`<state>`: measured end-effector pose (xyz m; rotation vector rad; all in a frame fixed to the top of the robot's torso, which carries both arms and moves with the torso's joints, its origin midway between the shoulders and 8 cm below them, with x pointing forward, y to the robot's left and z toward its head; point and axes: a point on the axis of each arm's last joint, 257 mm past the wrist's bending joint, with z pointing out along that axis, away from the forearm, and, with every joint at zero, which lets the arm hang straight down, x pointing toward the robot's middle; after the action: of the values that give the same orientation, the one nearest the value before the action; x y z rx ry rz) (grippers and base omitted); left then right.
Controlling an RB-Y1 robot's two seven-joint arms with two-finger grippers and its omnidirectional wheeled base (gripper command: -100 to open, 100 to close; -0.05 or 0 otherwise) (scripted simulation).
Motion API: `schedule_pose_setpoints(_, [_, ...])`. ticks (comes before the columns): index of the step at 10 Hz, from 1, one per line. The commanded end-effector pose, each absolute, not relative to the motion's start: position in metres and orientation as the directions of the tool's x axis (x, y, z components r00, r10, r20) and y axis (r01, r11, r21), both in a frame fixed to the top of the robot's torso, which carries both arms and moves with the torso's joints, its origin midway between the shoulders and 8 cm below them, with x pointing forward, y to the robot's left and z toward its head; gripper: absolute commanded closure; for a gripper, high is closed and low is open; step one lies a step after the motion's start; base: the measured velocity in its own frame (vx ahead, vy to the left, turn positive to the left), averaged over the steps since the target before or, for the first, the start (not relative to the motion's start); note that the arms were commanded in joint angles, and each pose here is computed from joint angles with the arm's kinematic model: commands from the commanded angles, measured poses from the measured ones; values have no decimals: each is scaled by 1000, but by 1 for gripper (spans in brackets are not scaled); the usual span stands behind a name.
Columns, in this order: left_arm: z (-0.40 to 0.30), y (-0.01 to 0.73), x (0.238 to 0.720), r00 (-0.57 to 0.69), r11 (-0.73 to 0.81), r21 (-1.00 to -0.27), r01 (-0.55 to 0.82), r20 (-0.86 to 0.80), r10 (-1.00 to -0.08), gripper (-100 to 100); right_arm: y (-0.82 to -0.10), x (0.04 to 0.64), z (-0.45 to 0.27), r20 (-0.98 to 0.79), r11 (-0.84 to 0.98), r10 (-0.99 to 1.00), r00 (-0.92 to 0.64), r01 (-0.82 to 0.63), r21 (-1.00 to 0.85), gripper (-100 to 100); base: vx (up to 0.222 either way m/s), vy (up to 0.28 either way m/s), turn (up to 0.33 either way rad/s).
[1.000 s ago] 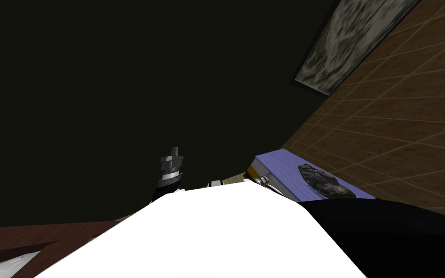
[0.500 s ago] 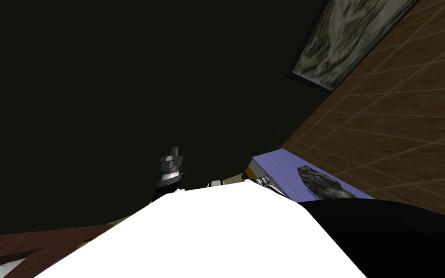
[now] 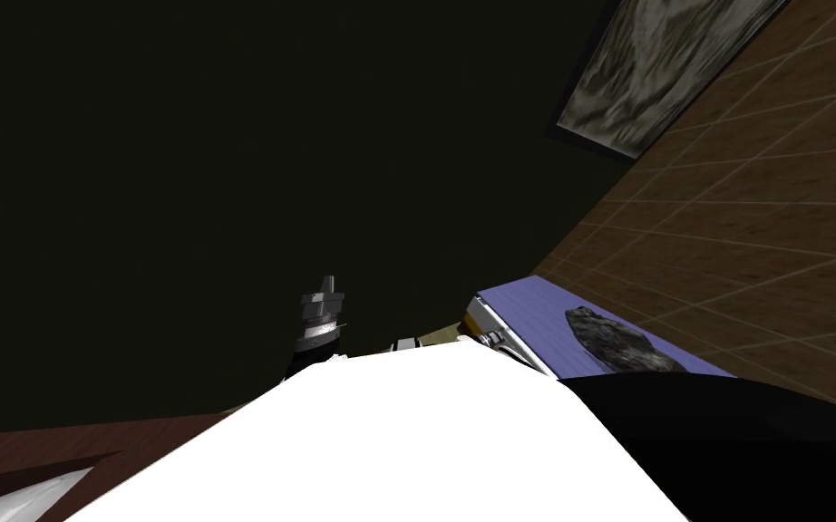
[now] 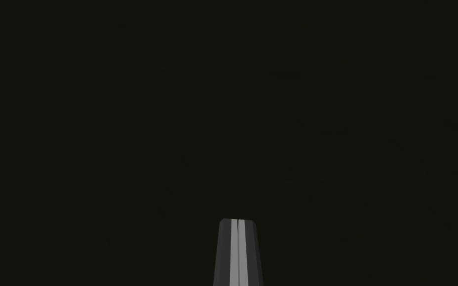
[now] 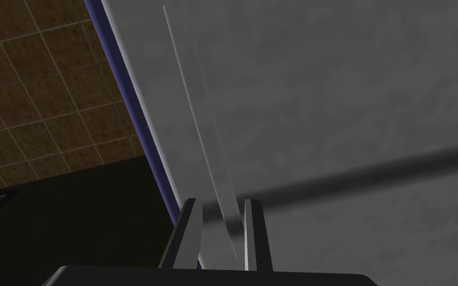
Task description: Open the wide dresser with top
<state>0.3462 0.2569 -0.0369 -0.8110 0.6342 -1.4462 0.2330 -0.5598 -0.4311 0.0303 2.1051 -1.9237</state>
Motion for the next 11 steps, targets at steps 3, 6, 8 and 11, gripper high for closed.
schedule_pose_setpoints(3, [-37, 257, 346, 48, -49, -797, 601, 98, -994, 0, -556, 238, -431, -226, 116, -178, -958, 208, -971, 100, -24, 96, -4])
schedule_pose_setpoints(6, [-37, 257, 346, 48, -49, -797, 601, 98, -994, 0, -548, 248, -424, -229, 101, -185, -956, 214, -972, 100, -48, 169, -23])
schedule_pose_setpoints(8, [-37, 257, 346, 48, -50, -797, 601, 98, -994, 0, -545, 252, -420, -232, 91, -188, -954, 219, -972, 100, -61, 176, -13])
schedule_pose_setpoints(11, [-37, 257, 346, 48, -49, -798, 601, 98, -994, 0, -532, 254, -426, -231, 110, -191, -954, 213, -971, 100, -23, 109, -11])
